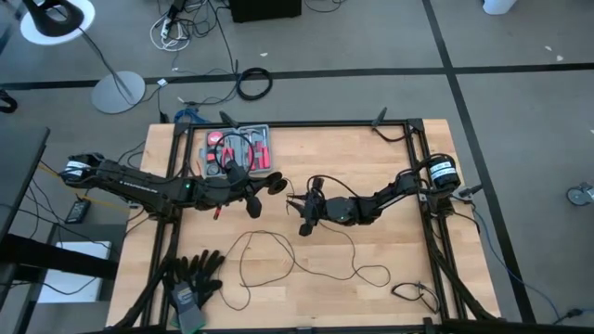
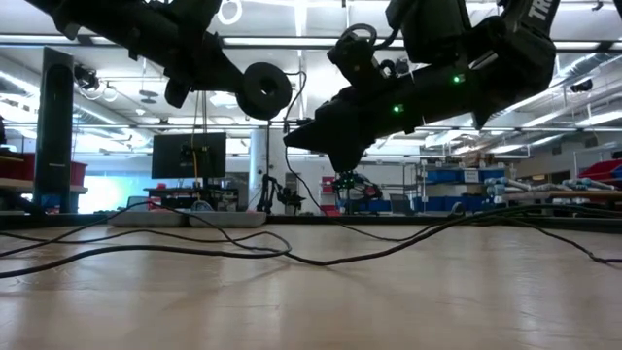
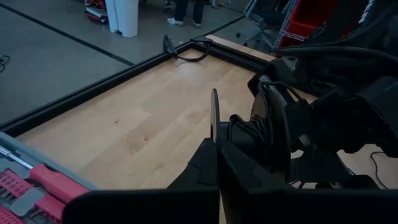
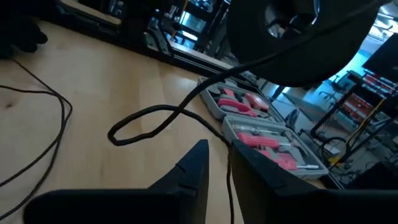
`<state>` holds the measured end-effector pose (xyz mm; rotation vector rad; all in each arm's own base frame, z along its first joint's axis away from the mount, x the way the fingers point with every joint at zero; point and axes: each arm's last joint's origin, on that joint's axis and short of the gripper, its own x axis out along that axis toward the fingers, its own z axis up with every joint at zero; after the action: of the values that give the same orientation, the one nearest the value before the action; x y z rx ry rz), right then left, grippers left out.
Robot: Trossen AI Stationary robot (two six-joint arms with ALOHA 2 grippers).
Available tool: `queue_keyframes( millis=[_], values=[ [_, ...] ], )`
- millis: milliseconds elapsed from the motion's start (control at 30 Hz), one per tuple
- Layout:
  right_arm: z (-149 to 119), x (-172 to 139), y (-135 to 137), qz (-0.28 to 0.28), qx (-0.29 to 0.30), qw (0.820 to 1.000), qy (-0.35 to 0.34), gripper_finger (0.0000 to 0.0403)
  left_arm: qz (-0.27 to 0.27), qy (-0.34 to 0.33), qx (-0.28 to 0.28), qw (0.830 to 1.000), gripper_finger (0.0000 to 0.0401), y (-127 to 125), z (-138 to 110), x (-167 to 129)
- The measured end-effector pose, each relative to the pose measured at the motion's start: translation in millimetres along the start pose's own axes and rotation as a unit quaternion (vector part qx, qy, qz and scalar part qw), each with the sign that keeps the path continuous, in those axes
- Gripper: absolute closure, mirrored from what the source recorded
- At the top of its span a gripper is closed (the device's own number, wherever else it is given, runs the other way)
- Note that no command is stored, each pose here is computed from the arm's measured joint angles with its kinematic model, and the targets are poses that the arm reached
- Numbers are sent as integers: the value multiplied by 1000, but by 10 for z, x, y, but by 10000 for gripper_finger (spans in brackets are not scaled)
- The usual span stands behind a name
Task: Coil cords
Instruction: Coil the black wire onto the spool
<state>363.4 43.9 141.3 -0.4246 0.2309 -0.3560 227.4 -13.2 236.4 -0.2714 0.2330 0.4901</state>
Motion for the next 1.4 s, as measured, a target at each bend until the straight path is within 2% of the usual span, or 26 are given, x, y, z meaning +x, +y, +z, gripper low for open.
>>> queue_keyframes(
  millis=[133, 300, 567, 733, 833, 933, 1100, 1267, 1400],
  values=[
    [-4, 7, -12, -2, -4, 1000, 1, 337, -1, 0, -2, 1000, 401, -1, 0, 0],
    [-2, 6, -10, -2, -36, 999, 0, 337, -8, 3, -16, 1000, 401, -5, -1, 0],
    [10, 3, 0, -1, -38, 999, -2, 340, -9, 3, -22, 1000, 401, -5, -1, 0],
    [84, 16, 25, 14, -33, 999, -19, 360, -9, 4, -26, 1000, 401, -6, -3, 1],
    [85, 19, 34, 29, -32, 999, -22, 388, -9, 4, -26, 1000, 401, -6, -3, 1],
    [58, 21, 42, 34, 2, 999, -9, 397, -9, 3, -26, 1000, 401, -6, -1, 1],
    [-71, 60, 5, 33, 122, 991, 50, 400, -17, -24, -21, 999, 401, -27, 57, -1],
    [-215, 52, 13, 27, 247, 961, 121, 401, -20, -53, -10, 998, 401, -44, 115, -6],
    [-236, 43, 42, 60, 301, 942, 138, 402, -21, -69, -7, 997, 401, -52, 147, -10]
  ],
)
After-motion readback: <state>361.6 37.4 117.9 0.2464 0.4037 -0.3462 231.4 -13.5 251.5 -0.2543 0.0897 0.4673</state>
